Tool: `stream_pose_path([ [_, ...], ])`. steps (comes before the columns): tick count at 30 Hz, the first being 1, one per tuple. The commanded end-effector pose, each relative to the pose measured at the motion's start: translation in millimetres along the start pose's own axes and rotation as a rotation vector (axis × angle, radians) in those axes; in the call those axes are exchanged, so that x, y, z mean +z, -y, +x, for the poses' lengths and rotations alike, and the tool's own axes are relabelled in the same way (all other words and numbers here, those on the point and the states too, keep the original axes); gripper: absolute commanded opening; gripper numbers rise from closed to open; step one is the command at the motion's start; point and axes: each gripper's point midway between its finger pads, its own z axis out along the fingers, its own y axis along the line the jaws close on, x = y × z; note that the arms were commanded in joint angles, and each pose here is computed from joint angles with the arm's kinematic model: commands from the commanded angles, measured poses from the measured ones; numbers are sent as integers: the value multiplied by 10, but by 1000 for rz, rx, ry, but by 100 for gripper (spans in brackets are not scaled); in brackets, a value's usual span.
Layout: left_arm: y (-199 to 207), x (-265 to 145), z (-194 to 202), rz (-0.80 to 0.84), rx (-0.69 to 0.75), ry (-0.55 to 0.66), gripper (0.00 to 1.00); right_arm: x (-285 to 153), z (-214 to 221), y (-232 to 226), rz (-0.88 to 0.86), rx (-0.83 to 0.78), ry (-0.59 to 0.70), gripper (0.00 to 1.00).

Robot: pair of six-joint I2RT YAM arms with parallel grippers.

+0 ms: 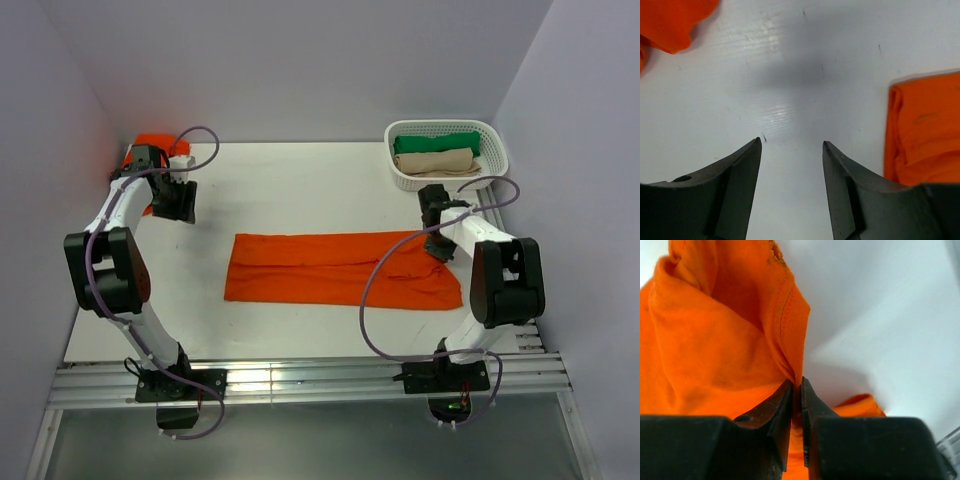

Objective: Roll the t-shirts
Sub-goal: Roll the tshirt

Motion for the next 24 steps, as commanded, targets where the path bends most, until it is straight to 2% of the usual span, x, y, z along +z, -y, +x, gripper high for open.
stream_pose_path([
  [1, 73, 140, 89, 40, -5, -33, 58, 54, -351, 240, 98, -29, 52, 21],
  [2, 99, 155, 95, 47, -7, -38, 58, 100, -365, 274, 110, -27, 40, 33],
  [5, 181, 228, 116, 84, -8, -54, 58, 129, -432, 399, 139, -2, 38, 57],
  [8, 327, 262, 107, 156, -7, -57, 60, -34, -436, 429, 98, 53, 62, 62],
  [12, 509, 240, 90, 251, -9, -55, 64, -395, -292, 347, 10, 120, 86, 64],
  [16, 706, 263, 130, 352, -36, -74, 66, -950, -43, -337, -250, 130, 111, 62],
  [17, 781, 269, 120, 387, -36, -69, 66, -1117, 142, -590, -315, 69, 111, 62],
  [18, 819, 289, 149, 402, -42, -76, 68, -1271, 191, -763, -356, 99, 111, 61],
  [20, 874, 350, 175, 425, -59, -87, 69, -1499, 517, -1115, -425, 15, 105, 60],
  [21, 919, 375, 169, 449, -64, -86, 70, -1670, 544, -1297, -474, 48, 109, 59],
  [23, 1006, 449, 203, 493, -74, -106, 71, -1800, 778, -1606, -525, 8, 92, 56],
  [24, 1033, 463, 184, 508, -71, -103, 71, -2053, 943, -1821, -601, -14, 87, 56],
])
